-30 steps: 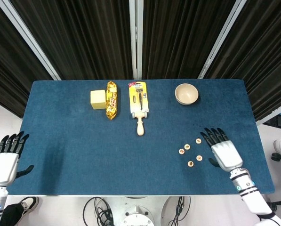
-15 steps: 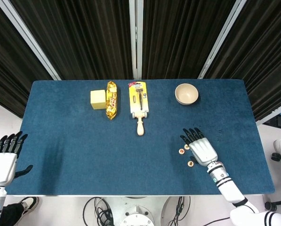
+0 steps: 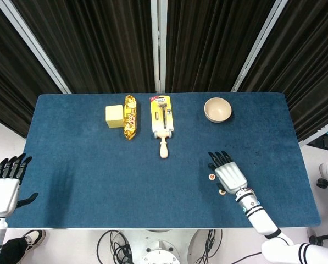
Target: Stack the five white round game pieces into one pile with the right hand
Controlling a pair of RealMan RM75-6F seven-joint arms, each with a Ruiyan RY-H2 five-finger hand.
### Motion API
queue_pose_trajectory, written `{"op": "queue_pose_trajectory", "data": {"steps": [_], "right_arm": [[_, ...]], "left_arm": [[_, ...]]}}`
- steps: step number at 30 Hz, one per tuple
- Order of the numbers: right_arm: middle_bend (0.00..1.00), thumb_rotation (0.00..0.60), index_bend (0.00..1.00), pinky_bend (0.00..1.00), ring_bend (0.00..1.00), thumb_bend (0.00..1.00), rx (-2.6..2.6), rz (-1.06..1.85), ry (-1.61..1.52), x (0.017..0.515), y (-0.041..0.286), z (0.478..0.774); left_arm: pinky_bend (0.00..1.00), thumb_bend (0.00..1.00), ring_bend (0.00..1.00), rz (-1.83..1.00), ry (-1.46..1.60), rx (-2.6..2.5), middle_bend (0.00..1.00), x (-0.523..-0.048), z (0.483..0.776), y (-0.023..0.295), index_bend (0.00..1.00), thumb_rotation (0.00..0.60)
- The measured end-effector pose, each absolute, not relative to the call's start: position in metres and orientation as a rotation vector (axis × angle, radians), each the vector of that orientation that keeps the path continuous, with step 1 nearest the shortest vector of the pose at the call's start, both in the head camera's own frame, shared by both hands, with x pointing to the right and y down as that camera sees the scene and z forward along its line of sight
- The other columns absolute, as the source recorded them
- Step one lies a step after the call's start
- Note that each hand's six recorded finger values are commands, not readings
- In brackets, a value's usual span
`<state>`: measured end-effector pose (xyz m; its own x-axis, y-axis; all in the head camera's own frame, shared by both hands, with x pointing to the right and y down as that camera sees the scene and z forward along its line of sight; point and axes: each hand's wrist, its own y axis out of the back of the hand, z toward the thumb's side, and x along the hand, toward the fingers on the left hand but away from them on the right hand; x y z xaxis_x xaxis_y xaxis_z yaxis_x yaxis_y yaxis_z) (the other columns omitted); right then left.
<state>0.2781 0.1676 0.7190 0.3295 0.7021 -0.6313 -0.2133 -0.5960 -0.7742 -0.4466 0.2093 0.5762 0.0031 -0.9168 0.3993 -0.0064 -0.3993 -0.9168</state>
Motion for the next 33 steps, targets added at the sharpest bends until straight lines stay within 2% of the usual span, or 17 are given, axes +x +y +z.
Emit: {"op": "queue_pose_trajectory", "data": {"steps": [33], "right_arm": [[0.00,0.600,0.53,0.00,0.00,0.27,-1.798,1.376,-0.479,0.2722,0.1643,0.7289]], "left_arm": [[0.00,0.13,0.00,-1.500,0.994,-1.515,0.00,-0.4473,0.5757,0.2091,0.08,0.600]]}}
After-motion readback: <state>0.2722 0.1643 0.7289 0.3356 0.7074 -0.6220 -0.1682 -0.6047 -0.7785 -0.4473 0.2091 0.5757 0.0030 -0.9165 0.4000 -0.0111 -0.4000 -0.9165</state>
